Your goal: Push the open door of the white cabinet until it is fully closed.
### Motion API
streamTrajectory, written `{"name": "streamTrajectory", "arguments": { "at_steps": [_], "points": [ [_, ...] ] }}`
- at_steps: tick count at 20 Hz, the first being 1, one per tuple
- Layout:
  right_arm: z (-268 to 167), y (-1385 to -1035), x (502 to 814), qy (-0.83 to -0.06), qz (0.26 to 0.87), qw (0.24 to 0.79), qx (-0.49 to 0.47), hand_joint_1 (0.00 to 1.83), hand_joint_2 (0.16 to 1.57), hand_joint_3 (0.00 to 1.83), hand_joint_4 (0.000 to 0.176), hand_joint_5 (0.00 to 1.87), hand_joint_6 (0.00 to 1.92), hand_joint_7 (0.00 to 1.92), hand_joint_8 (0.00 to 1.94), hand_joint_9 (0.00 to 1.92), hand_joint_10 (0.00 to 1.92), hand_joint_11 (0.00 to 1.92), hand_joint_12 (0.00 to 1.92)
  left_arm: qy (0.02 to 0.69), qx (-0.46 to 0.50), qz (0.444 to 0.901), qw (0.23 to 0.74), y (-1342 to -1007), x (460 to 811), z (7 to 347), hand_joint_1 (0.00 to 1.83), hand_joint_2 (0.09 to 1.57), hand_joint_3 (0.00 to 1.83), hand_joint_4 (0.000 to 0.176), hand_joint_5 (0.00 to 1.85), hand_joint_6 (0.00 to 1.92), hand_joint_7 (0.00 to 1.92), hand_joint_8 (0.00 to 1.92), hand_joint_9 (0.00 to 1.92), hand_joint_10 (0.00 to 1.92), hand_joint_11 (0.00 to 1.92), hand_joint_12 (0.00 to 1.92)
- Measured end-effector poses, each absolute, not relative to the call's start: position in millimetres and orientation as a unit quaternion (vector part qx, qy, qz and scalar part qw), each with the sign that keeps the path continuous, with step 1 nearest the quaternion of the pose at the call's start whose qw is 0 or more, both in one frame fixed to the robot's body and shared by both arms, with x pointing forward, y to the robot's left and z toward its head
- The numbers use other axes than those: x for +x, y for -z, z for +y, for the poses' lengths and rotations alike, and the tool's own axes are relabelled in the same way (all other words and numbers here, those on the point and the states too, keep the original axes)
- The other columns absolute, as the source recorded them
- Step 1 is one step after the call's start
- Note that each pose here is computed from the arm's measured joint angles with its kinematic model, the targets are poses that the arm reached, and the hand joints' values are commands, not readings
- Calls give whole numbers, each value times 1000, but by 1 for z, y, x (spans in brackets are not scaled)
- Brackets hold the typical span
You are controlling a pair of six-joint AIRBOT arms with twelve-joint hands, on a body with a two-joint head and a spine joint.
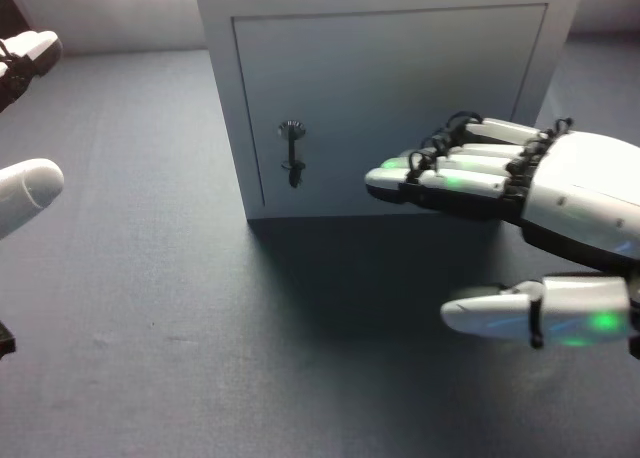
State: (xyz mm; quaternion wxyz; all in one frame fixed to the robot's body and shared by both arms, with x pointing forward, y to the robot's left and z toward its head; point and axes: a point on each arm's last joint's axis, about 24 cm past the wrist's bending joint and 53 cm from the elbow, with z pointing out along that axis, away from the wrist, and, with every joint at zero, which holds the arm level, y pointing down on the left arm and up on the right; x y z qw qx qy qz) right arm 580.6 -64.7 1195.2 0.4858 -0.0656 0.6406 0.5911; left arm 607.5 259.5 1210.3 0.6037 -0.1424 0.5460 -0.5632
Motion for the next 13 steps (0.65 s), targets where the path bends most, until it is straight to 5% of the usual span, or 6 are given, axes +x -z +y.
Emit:
{"name": "streamTrajectory", "arguments": {
  "at_steps": [4,5,6,7,8,13],
  "points": [
    [-97,-1203,570,-580,642,499,-57,206,1276,0,0,74,6,129,1,194,18,0,1237,558,-148,547,606,-1208,605,265,24,1409,0,11,0,0,0,0,0,0,0,0],
    [-111,-1202,570,-567,648,507,-48,130,1285,0,0,35,3,94,0,66,17,0,706,557,-149,546,608,-1209,604,267,34,1406,0,16,0,0,0,0,0,0,0,0],
    [-122,-1202,570,-553,652,518,-40,130,1285,0,0,35,3,94,0,66,17,0,706,557,-148,545,609,-1210,604,267,34,1406,0,16,0,0,0,0,0,0,0,0],
    [-135,-1202,570,-534,657,531,-37,105,1252,0,0,61,7,4,0,2,0,0,243,558,-148,543,610,-1211,604,268,44,1401,0,23,0,0,0,0,0,0,0,0],
    [-146,-1205,570,-525,655,542,-26,122,1247,0,0,70,7,0,0,0,0,0,48,558,-147,542,611,-1212,603,268,47,1397,0,35,0,0,0,0,0,0,0,0],
    [-188,-1215,572,-483,647,590,6,32,1227,0,9,0,0,0,0,0,0,0,0,558,-147,542,611,-1212,603,268,52,1378,0,48,0,0,0,0,0,0,0,0]
  ]
}}
